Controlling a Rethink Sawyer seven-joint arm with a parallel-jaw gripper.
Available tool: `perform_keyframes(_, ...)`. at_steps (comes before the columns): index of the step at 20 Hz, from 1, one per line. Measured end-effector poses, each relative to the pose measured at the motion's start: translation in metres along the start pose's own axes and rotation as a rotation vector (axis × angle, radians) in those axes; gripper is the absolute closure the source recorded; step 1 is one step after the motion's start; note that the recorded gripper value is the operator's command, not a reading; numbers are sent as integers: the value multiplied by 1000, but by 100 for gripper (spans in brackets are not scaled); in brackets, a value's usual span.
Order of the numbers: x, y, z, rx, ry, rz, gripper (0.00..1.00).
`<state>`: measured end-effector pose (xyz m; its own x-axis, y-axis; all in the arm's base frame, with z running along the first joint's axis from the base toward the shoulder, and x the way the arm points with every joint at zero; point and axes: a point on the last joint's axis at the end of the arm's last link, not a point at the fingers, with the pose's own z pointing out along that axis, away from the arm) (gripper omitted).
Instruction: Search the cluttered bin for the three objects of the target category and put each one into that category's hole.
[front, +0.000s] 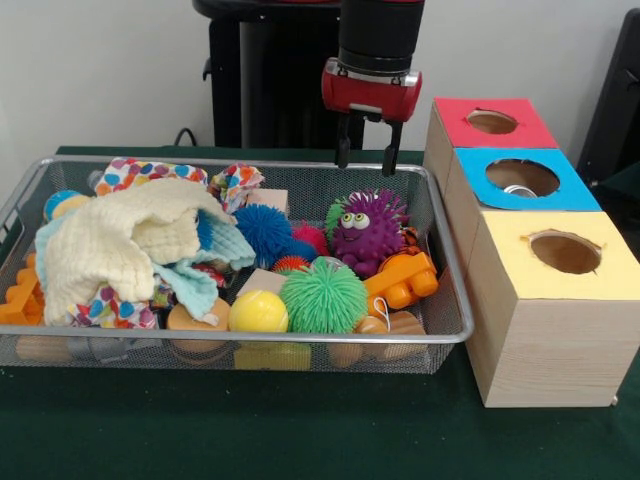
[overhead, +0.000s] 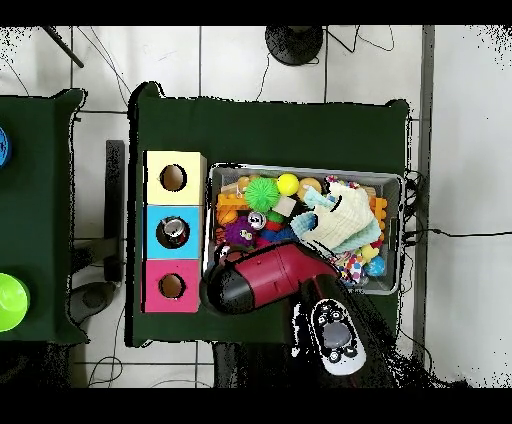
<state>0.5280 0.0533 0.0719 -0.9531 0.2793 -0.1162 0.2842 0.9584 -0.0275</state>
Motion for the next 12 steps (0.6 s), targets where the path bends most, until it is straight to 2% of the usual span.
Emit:
perform_keyframes(5, -2, 2, -3, 0, -7, 2, 0)
perform_keyframes(12, -17, 5, -25, -11, -46, 40, 0)
